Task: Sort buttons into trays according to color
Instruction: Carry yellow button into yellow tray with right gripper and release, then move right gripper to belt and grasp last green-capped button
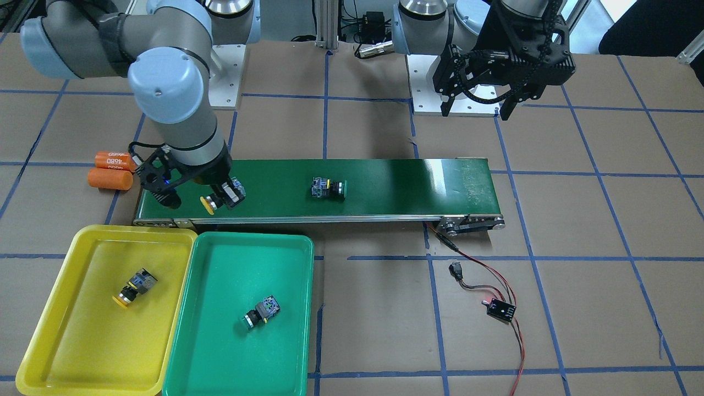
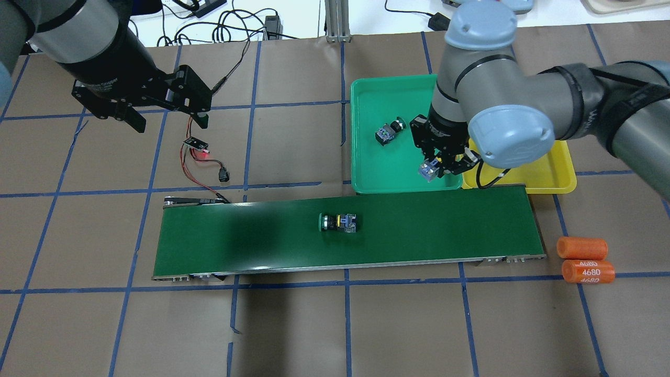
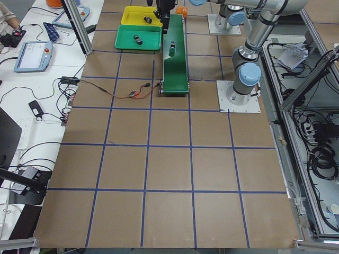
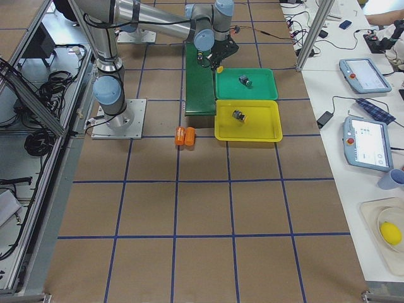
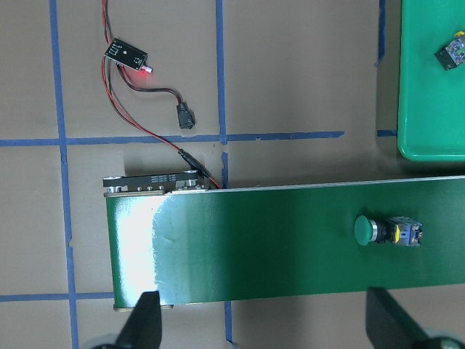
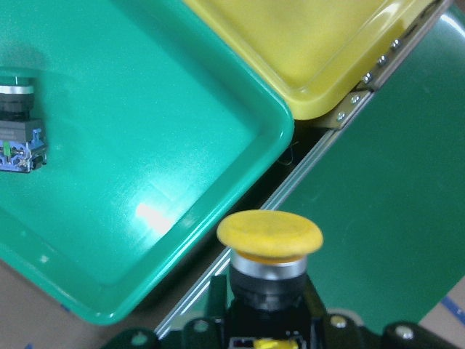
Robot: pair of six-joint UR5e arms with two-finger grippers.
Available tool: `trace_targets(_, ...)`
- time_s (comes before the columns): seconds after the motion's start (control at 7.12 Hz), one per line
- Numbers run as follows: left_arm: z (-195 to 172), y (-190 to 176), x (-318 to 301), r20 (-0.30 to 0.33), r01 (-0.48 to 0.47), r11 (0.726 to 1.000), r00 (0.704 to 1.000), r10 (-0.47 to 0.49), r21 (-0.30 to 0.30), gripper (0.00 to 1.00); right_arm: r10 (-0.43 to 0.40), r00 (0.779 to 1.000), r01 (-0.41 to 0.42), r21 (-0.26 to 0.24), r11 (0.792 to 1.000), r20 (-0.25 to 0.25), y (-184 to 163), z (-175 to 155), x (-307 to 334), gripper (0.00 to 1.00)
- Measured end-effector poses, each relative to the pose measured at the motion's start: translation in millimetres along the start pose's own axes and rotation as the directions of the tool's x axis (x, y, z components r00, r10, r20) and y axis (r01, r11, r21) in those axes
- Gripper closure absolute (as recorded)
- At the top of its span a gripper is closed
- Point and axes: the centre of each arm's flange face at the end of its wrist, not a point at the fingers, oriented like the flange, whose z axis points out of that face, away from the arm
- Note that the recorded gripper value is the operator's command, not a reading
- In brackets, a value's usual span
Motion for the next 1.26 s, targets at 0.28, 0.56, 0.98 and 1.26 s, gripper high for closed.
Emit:
trace_targets(0.28, 0, 0, 1, -0.001, -0.002, 1.0, 1.0, 0.002, 0.001, 0.0, -0.13, 0.992, 0.13, -0.017, 0.991, 0.003, -91, 12, 47, 1.0)
trace_targets(0.56, 1, -1, 2, -0.001, -0.003, 1.0, 1.0, 0.003, -0.001, 0.0, -0.217, 0.976, 0.217, -0.002, 0.976, -0.013, -169, 39, 92, 0.43)
trace_targets(0.98, 0, -1, 2, 0.0, -0.003, 1.0, 1.0, 0.003, 0.0, 0.0, -0.219, 0.976, 0.22, 0.098, 0.971, -0.016, -207, 50, 104, 0.19)
trace_targets(1.26, 4, -4, 2, -0.001, -0.003, 1.0, 1.0, 0.003, -0.007, 0.0, -0.216, 0.976, 0.214, 0.114, 0.97, -0.002, -207, 47, 101, 0.0)
